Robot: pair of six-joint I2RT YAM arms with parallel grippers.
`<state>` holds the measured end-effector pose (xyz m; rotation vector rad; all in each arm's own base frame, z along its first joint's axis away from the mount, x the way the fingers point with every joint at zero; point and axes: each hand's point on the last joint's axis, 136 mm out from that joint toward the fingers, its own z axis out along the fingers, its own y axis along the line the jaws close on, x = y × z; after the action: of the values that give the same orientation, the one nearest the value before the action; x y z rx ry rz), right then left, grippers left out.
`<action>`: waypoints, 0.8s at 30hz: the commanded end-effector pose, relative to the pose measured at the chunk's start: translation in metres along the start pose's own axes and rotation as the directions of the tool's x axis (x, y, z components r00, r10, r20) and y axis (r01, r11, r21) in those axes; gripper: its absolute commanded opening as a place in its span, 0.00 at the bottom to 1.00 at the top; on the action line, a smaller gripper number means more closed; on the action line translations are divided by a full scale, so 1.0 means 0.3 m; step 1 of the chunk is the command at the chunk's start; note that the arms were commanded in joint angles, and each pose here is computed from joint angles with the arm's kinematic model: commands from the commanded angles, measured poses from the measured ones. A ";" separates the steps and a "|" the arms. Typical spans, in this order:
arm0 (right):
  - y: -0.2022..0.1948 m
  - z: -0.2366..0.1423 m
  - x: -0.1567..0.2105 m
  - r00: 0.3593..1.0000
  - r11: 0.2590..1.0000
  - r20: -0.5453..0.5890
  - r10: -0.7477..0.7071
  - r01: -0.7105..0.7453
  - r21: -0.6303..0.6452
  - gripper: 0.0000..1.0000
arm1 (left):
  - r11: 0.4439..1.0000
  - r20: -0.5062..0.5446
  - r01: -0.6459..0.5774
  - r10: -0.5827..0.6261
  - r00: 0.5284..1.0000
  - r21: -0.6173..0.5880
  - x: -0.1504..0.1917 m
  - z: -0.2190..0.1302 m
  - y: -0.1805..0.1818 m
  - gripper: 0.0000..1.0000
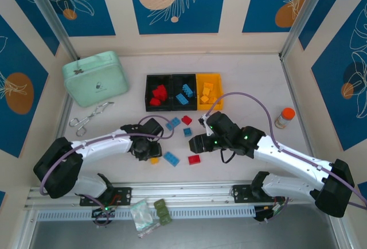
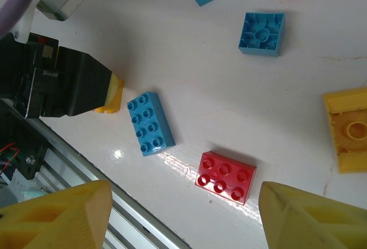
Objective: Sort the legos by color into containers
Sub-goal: Pick up the lego from the middle-left of the table.
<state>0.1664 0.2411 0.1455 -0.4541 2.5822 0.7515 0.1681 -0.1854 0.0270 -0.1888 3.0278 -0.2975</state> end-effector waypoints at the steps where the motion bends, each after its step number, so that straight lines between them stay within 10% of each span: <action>1: 0.001 0.004 0.011 1.000 1.000 -0.010 0.011 -0.011 0.005 0.68 | 1.000 0.010 -0.020 0.020 1.000 -0.008 -0.005 0.002 -0.006 0.35; 24: -0.184 -0.137 -0.054 0.962 0.962 0.142 0.234 -0.249 0.107 0.68 | 0.966 0.212 -0.239 0.213 0.954 0.103 -0.332 -0.217 -0.383 0.25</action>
<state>0.1925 0.1945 0.1644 -0.1365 2.5483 0.7130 0.2600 -0.2628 0.1147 0.0563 2.7945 -0.4353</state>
